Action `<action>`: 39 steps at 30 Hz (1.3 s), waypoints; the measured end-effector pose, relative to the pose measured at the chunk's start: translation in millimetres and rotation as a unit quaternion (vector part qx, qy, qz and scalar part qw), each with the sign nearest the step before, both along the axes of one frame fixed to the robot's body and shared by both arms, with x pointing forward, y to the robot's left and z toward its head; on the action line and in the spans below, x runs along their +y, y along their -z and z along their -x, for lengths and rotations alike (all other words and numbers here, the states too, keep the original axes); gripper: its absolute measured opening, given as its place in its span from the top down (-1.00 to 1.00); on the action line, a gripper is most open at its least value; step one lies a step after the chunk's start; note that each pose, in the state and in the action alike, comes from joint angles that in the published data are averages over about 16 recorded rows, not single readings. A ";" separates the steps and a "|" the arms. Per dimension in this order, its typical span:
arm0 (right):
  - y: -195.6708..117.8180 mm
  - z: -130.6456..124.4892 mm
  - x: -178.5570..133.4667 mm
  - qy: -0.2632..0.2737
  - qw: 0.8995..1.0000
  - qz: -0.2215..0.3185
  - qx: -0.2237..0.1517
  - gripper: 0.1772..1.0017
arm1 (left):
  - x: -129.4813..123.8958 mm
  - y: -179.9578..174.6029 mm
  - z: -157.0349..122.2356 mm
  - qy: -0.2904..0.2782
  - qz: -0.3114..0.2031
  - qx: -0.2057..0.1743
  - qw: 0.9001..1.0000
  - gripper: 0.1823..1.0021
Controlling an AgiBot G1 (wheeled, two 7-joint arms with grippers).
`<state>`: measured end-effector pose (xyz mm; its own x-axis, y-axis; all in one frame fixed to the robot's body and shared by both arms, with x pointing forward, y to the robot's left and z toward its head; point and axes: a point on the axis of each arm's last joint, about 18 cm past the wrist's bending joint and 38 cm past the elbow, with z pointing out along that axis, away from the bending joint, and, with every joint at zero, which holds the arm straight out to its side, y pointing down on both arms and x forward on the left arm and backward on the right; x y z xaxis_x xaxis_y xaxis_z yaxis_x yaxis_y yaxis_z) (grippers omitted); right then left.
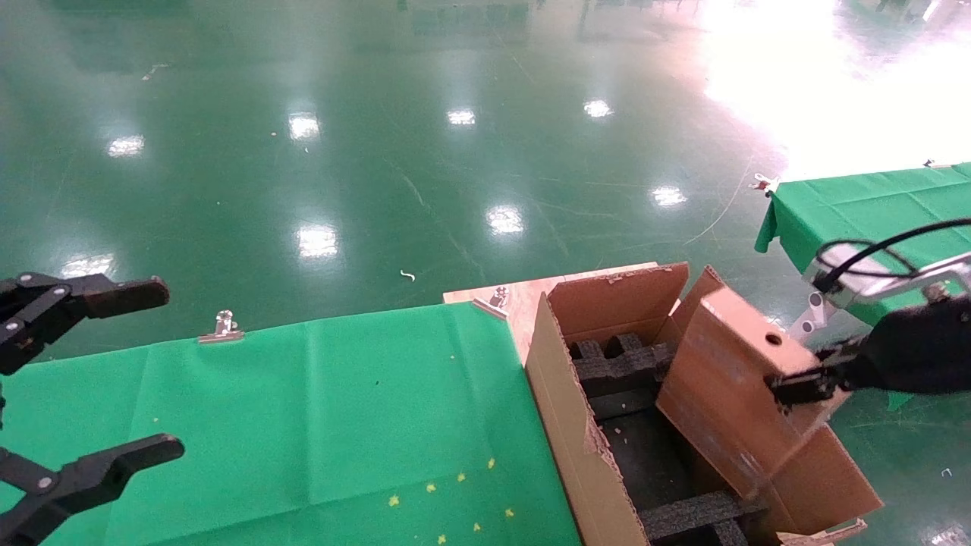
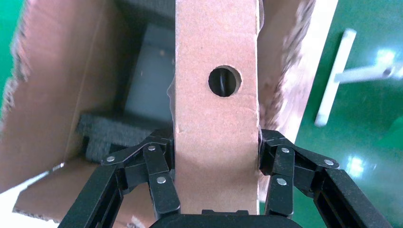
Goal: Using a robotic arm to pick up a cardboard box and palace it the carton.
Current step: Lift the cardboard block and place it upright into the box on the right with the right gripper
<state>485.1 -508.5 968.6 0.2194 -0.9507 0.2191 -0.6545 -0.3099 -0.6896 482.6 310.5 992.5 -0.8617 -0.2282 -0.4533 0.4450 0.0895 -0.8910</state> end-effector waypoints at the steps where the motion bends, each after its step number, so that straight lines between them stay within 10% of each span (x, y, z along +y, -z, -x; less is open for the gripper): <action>1: 2.6 -0.2 -0.2 0.006 1.000 -0.004 0.004 0.48 | 0.0 0.0 0.0 0.000 0.000 0.000 1.000 -1.00; 15: 20.3 -2.0 -0.7 0.049 0.997 -0.039 0.034 0.49 | 0.1 0.0 0.0 0.000 0.000 0.000 1.000 -1.00; 39: 30.2 -41.2 -11.9 0.160 0.986 -0.046 -0.022 0.50 | 0.1 0.0 -0.1 0.000 0.000 0.000 1.000 -1.00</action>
<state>526.3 -520.4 938.5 -0.1029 -0.9861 0.1304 -0.6771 -0.0266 -0.7354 482.7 310.6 992.5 -0.8616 -0.2288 -0.4531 0.4449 0.0893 -0.8911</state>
